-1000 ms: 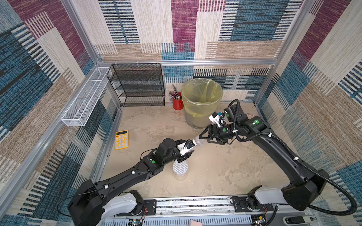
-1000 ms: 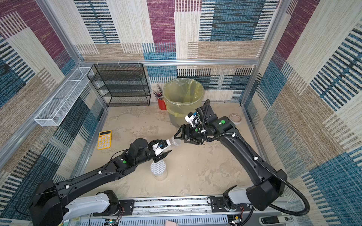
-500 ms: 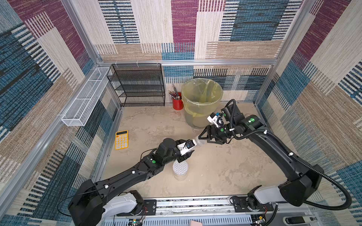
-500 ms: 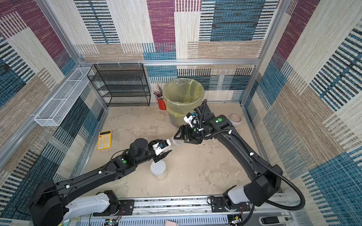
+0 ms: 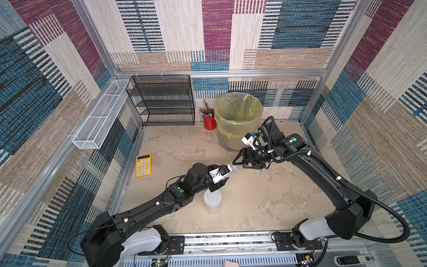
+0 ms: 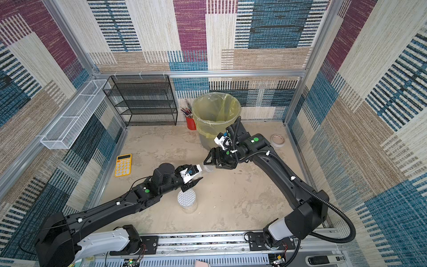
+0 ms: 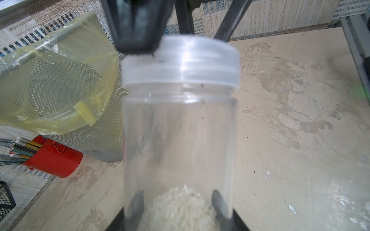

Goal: Empty moldy rice from jars
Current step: Unscrew the lid from the jar.

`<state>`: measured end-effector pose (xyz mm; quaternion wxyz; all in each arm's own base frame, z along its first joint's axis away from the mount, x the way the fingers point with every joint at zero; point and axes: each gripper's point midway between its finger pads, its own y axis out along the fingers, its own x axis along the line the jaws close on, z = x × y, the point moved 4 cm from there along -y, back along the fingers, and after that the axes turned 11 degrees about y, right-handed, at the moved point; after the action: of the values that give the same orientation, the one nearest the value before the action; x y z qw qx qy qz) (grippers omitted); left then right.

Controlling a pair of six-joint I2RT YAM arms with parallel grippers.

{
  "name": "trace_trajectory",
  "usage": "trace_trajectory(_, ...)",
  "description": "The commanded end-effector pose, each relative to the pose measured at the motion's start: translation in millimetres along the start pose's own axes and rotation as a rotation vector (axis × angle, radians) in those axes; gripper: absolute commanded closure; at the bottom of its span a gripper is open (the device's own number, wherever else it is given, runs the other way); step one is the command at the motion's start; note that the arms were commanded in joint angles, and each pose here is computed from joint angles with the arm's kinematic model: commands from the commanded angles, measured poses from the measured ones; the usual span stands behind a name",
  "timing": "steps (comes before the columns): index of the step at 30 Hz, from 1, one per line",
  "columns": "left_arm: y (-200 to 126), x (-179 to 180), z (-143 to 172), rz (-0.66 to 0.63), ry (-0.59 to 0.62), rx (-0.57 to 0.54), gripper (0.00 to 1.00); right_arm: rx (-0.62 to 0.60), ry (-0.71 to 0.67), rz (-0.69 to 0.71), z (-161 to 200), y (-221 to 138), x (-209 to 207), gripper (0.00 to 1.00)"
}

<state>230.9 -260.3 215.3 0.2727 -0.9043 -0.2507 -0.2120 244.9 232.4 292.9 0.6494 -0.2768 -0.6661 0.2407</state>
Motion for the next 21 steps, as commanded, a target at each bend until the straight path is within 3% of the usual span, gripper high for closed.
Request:
trace_trajectory(1,-0.6,4.3,-7.5,-0.017,-0.007,-0.035,1.0,-0.003,-0.022,-0.012,-1.9,0.5,5.9,0.28)
trace_trajectory(21,-1.7,2.8,-5.9,-0.014,-0.013,-0.032,1.0,0.037,-0.059,-0.051,3.2,8.7,7.8,0.45)
